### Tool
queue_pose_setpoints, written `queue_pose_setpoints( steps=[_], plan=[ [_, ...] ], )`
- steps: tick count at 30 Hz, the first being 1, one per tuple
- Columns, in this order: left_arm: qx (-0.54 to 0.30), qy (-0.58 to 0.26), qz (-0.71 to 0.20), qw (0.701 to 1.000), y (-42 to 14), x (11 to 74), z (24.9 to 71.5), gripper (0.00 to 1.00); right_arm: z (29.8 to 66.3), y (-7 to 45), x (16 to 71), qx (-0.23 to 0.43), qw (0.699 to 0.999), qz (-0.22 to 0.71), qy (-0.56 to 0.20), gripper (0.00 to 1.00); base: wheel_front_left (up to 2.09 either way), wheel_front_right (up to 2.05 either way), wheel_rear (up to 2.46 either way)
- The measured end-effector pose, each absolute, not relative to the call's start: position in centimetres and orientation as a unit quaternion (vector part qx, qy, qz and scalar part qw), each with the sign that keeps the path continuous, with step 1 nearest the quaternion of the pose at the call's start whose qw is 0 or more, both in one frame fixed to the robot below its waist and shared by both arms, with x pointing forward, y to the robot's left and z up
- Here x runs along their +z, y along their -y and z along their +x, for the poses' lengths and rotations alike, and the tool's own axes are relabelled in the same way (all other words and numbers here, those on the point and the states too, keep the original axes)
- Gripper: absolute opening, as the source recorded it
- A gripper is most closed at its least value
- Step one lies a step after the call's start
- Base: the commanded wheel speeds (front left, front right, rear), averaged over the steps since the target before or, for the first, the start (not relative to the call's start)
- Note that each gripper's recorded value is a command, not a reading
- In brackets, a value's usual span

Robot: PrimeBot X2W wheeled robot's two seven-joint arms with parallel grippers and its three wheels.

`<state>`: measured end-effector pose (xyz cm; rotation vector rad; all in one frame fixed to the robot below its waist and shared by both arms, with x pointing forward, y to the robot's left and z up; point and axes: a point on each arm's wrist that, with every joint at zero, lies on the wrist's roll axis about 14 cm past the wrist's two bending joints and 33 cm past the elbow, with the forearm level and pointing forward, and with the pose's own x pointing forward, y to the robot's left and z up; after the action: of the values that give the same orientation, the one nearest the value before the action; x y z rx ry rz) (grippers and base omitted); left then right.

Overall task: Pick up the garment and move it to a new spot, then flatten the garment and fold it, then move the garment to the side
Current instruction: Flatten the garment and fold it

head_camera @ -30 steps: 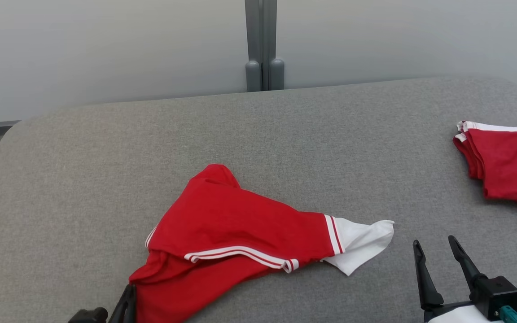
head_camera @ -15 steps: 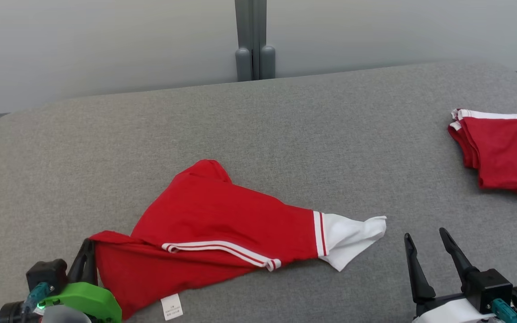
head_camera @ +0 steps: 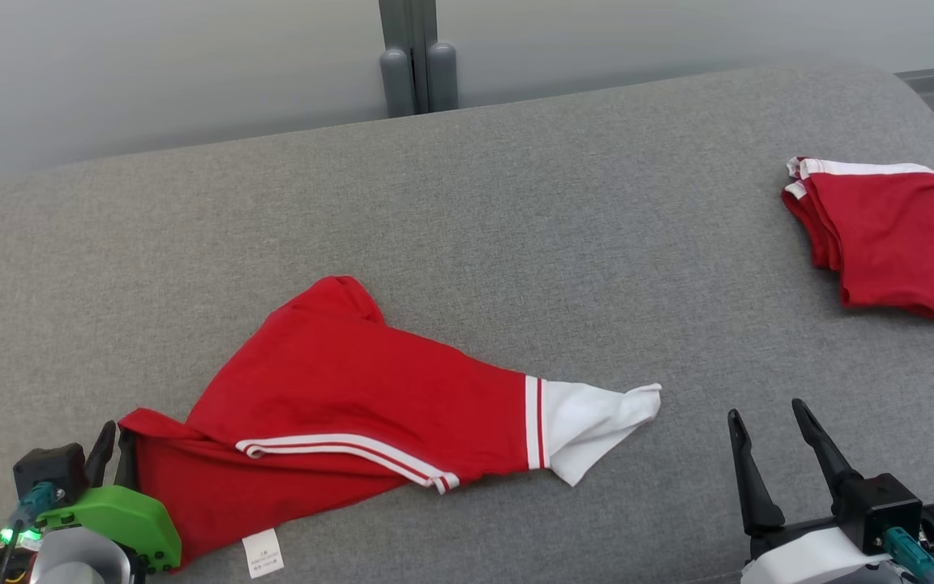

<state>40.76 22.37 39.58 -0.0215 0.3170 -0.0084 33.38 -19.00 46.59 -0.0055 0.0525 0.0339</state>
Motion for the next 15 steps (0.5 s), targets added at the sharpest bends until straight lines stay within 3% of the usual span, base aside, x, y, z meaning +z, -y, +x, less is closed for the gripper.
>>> queue_pose_setpoints(
  steps=[1,8,15],
  plan=[
    [-0.004,-0.159,-0.01,0.987,-22.4,39.5,40.8,1.0,33.4,19.0,46.5,0.016,0.999,-0.003,-0.027,1.0,0.0,0.0,0.0],
    [0.028,-0.114,-0.035,0.992,-23.6,41.8,40.9,1.0,33.3,19.1,46.5,0.014,1.0,0.007,-0.026,1.0,0.0,0.0,0.0],
    [0.061,-0.107,-0.066,0.99,-23.9,41.3,36.1,1.0,32.5,19.0,46.8,0.015,0.999,0.018,-0.021,1.0,0.0,0.0,0.0]
  ],
)
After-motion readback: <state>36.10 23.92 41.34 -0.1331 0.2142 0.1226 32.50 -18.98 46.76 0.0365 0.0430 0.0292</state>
